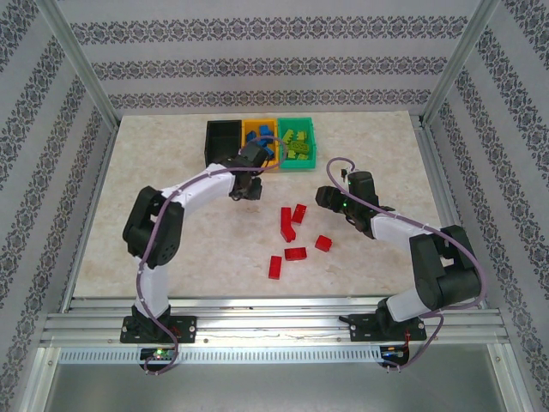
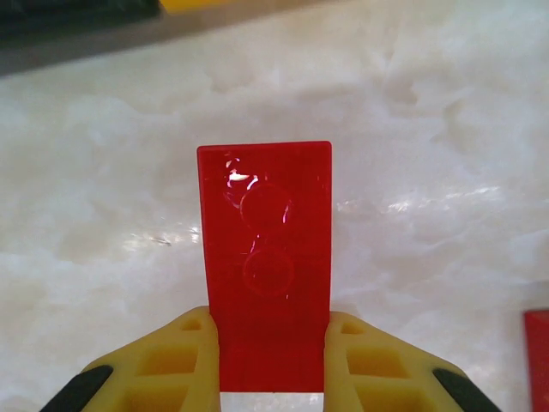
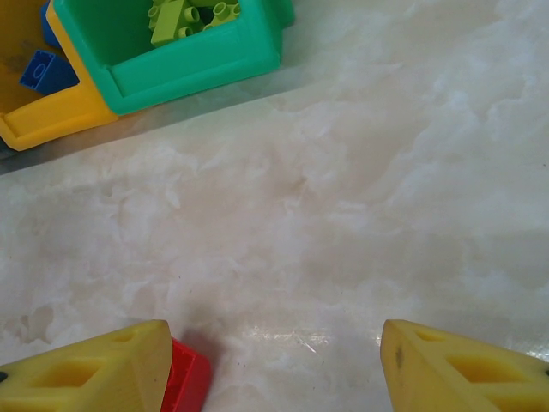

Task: Sort the legos into containers by color
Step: Pick up the lego from the center of the table, then place the lego in the container.

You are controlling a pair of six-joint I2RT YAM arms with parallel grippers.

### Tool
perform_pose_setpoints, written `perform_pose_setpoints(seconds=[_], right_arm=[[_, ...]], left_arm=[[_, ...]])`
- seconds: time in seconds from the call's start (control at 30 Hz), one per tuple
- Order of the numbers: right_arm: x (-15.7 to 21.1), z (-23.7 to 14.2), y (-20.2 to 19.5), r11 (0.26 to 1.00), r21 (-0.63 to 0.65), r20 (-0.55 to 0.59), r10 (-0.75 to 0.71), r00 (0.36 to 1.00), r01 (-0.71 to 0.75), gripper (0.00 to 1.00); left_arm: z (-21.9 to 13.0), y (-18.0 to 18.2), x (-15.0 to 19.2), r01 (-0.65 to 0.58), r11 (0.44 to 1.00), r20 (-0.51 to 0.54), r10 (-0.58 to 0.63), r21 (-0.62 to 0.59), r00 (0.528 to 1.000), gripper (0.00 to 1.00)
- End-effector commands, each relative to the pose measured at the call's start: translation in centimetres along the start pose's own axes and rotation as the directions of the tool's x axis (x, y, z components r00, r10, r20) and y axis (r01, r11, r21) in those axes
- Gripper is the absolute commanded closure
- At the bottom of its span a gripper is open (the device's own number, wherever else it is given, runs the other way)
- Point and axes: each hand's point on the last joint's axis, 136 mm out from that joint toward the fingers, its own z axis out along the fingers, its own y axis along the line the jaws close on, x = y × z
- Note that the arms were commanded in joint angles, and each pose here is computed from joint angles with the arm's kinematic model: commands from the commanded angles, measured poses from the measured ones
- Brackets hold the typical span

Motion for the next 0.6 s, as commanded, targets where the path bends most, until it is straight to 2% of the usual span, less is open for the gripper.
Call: perform_pose_setpoints(seconds=[0.0, 0.17, 0.3, 0.4, 0.47, 0.57], right_arm=[[-0.4, 0.2, 0.9, 0.999, -0.036, 0.01, 0.004, 1.0, -0.003, 0.34], [-0.5, 0.2, 0.9, 0.999, -0.035, 0.013, 0.002, 1.0, -0.001, 0.34], [-0.5, 0.2, 0.8, 0.999, -0.034, 0.015, -0.001, 1.0, 0.001, 0.34], [-0.6, 0.2, 0.8, 0.999, -0.034, 0.014, -0.001, 1.0, 0.001, 0.34], [-0.6, 0.2, 0.9, 0.999, -0.036, 0.014, -0.002, 1.0, 0.002, 0.34], [-0.6, 0.2, 0.9, 0.999, -0.037, 0.013, -0.001, 1.0, 0.001, 0.34]], left_arm=[[-1.7, 2.2, -3.6, 0.056, 0.998, 0.085, -0.058, 0.022, 0.995, 0.81], [-2.0, 5.0, -7.6, 0.08, 0.997, 0.124, -0.081, 0.018, 0.989, 0.81], [-1.0, 6.9, -10.2, 0.092, 0.996, 0.115, -0.091, 0.002, 0.989, 0.8], [-0.7, 7.7, -12.0, 0.088, 0.996, 0.116, -0.087, -0.009, 0.989, 0.6], [-0.8, 7.6, -12.5, 0.075, 0.997, 0.101, -0.074, -0.012, 0.992, 0.42], [-1.2, 7.2, -12.4, 0.078, 0.997, 0.095, -0.078, -0.002, 0.992, 0.32]])
